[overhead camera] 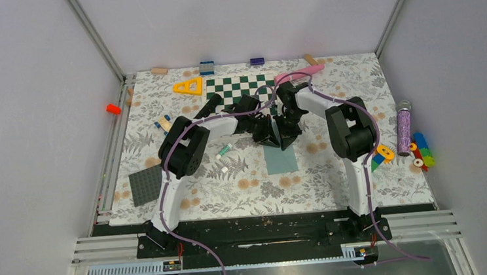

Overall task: Place the letter into the envelope and seal it
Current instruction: Seal the envelope flap on the envelope.

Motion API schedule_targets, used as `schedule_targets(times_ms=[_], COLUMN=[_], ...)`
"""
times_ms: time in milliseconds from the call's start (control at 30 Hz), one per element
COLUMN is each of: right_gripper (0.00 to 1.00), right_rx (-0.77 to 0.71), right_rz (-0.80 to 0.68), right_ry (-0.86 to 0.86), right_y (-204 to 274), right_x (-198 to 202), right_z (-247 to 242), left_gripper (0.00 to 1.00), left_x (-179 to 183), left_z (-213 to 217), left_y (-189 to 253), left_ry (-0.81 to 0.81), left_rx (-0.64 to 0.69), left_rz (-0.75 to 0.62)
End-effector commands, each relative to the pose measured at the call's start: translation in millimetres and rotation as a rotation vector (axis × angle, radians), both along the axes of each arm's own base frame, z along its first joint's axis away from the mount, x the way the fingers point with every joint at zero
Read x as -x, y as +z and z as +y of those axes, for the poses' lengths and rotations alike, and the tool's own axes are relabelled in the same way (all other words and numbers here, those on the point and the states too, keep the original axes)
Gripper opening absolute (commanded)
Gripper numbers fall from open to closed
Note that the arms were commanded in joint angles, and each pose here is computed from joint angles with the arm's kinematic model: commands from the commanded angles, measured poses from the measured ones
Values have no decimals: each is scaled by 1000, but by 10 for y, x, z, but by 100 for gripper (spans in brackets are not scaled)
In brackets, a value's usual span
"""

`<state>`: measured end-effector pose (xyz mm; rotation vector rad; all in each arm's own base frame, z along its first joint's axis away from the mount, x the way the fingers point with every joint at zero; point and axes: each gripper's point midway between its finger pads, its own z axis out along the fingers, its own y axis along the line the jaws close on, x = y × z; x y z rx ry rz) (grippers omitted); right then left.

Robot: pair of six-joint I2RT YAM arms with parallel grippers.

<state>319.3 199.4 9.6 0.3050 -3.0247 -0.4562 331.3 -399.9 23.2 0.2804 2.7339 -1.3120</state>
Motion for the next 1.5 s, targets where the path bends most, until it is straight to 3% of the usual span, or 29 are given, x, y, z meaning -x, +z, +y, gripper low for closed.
schedule_targets(times_ms=[0, 300, 467, 533, 567, 600, 633, 733, 800, 867, 900, 967, 1000, 1233, 1467], right_gripper=[0, 0, 16, 29, 48, 75, 97, 100, 100, 90, 74, 20, 3, 0, 0], right_rx=[-108, -168, -178, -204, -225, -266, -308, -437, -529, -599, -649, -743, -760, -655, -552], right_rz=[-29, -193, -364, -429, -464, -500, -538, -574, -518, -471, -441, -361, -328, -152, -136], right_ry=[47, 41, 19, 13, 2, 3, -2, -77, -113, -161, -192, -251, -274, -447, -421], right_y=[-4, 357, 721, 915, 1002, 1097, 1172, 1206, 1154, 1137, 1143, 1124, 1118, 588, 423], right_x=[-18, -156, -260, -274, -292, -284, -288, -312, -311, -364, -406, -487, -548, -777, -759], right_z=[280, 154, -74, -155, -209, -226, -237, -274, -248, -220, -188, -91, -62, -65, 24], left_gripper=[0, 0, 0, 0, 0, 0, 0, 0, 0, 0, 0, 0, 0, 0, 0], left_x=[63, 74, 79, 70, 70, 64, 69, 69, 64, 68, 70, 71, 70, 80, 85], left_z=[40, 43, 26, 31, 28, 31, 34, 38, 37, 27, 23, 8, 7, 28, 36], left_y=[-294, -302, -289, -287, -282, -277, -280, -278, -275, -271, -275, -255, -257, -259, -260], left_ry=[25, 21, 10, 9, 6, 6, 2, -2, -3, -8, -12, -21, -25, -30, -29], left_rx=[-115, -129, -92, -80, -71, -64, -60, -48, -44, -38, -33, -16, -10, -1, -6], left_rz=[31, 35, 42, 44, 44, 44, 47, 48, 49, 53, 55, 57, 58, 61, 63])
